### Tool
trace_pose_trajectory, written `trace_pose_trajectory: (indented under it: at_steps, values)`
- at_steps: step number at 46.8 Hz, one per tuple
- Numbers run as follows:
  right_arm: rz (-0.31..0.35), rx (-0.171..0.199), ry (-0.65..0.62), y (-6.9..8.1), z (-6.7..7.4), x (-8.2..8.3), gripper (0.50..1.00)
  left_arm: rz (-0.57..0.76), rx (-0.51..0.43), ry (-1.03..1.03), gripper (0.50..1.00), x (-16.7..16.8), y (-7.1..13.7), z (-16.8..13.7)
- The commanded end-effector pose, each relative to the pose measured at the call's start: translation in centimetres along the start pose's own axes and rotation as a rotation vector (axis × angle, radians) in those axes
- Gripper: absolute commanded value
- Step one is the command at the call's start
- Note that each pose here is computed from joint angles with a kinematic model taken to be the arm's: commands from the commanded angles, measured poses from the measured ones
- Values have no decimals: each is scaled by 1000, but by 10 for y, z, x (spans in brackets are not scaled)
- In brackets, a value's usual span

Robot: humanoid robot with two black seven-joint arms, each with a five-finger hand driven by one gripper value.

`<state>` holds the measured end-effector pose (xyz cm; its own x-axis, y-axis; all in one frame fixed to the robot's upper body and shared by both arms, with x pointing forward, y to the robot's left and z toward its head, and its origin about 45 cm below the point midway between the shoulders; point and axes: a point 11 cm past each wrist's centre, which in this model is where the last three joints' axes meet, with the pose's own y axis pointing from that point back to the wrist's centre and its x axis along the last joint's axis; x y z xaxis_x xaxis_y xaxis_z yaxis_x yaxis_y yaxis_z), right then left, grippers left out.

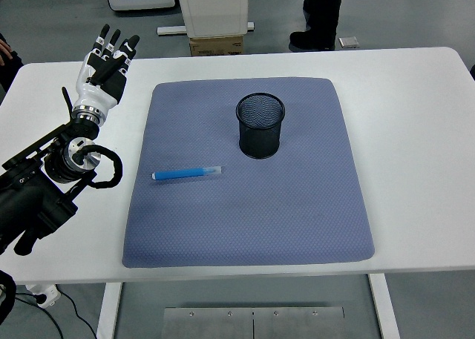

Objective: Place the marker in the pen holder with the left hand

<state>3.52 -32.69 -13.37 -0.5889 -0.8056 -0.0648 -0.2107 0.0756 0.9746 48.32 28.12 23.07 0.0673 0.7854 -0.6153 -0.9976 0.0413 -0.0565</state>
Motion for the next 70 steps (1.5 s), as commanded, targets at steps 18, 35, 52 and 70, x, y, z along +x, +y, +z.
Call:
trace_pose_trajectory:
  at_steps: [18, 35, 52, 70]
  values:
    - [1, 0, 0, 0, 0, 0, 1000, -26, 4, -1, 1000, -6, -1, -2]
    - [1, 0, 0, 0, 0, 0, 1000, -229, 61, -393, 1000, -49, -20, 19]
    - [1, 0, 0, 0, 0, 0, 1000, -420, 178, -809, 1000, -77, -21, 51]
    - [1, 0, 0, 0, 0, 0, 1000, -612, 533, -1242, 1000, -67, 20, 29]
